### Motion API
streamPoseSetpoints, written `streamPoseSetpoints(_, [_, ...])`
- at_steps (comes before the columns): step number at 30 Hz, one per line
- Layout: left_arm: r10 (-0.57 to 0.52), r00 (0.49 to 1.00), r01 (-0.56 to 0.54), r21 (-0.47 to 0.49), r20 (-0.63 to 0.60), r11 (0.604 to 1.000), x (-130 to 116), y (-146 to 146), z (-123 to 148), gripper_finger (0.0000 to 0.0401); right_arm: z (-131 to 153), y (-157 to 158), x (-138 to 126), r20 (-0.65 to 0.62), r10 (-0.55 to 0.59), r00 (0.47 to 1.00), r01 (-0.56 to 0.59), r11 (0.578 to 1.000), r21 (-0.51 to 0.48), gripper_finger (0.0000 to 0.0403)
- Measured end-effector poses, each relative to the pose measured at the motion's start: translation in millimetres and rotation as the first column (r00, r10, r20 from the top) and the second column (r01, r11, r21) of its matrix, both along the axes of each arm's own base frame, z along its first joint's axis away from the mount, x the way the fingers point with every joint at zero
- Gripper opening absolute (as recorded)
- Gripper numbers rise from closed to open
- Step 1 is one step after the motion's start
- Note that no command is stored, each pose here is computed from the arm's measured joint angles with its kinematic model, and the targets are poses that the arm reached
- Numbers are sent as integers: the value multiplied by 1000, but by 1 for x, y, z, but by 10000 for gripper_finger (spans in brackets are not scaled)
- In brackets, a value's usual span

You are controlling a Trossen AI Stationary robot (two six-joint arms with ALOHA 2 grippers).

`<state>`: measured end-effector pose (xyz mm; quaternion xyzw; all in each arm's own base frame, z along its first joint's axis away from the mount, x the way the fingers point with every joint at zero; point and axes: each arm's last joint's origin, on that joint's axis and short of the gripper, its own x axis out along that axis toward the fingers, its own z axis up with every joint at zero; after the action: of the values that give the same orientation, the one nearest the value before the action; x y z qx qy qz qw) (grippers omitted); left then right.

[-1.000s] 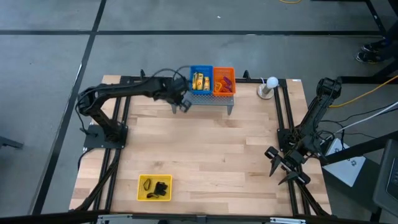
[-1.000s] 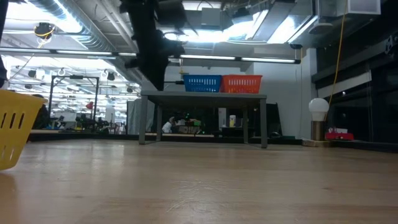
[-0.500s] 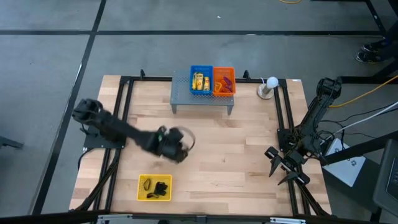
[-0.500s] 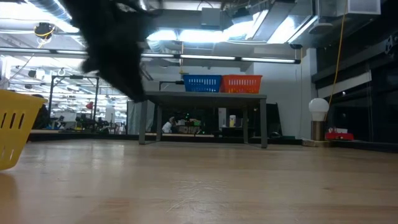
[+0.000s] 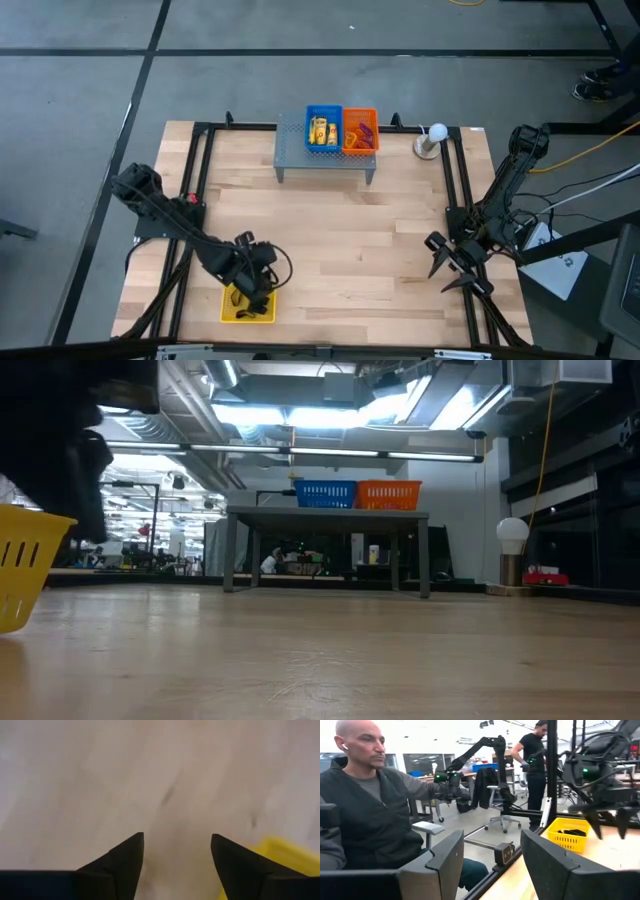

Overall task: Pick & Place Office Desk Supplies
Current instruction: Put the yellow basket onto the shelf

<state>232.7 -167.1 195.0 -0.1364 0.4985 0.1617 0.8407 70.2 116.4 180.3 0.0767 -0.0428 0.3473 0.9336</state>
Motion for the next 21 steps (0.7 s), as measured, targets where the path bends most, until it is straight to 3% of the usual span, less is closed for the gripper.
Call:
streamPoseSetpoints(7, [-151, 986, 150, -8, -65, 989, -7, -7, 1, 244, 0, 0, 0, -8, -7, 1000, 7, 1000, 9, 197])
streamPoseSetpoints(14, [-147, 988, 150, 70, -45, 986, -18, 7, 19, 245, 0, 0, 0, -10, -6, 1000, 7, 1000, 11, 197])
streamPoseSetpoints(16, [-178, 984, 178, 26, -18, 984, -20, 8, 28, 244, 0, 0, 0, -10, -6, 1000, 7, 1000, 11, 197])
streamPoseSetpoints(21, [-248, 968, 247, -195, 18, 949, -23, -1, 41, 242, 0, 0, 0, -10, -6, 1000, 7, 1000, 11, 197])
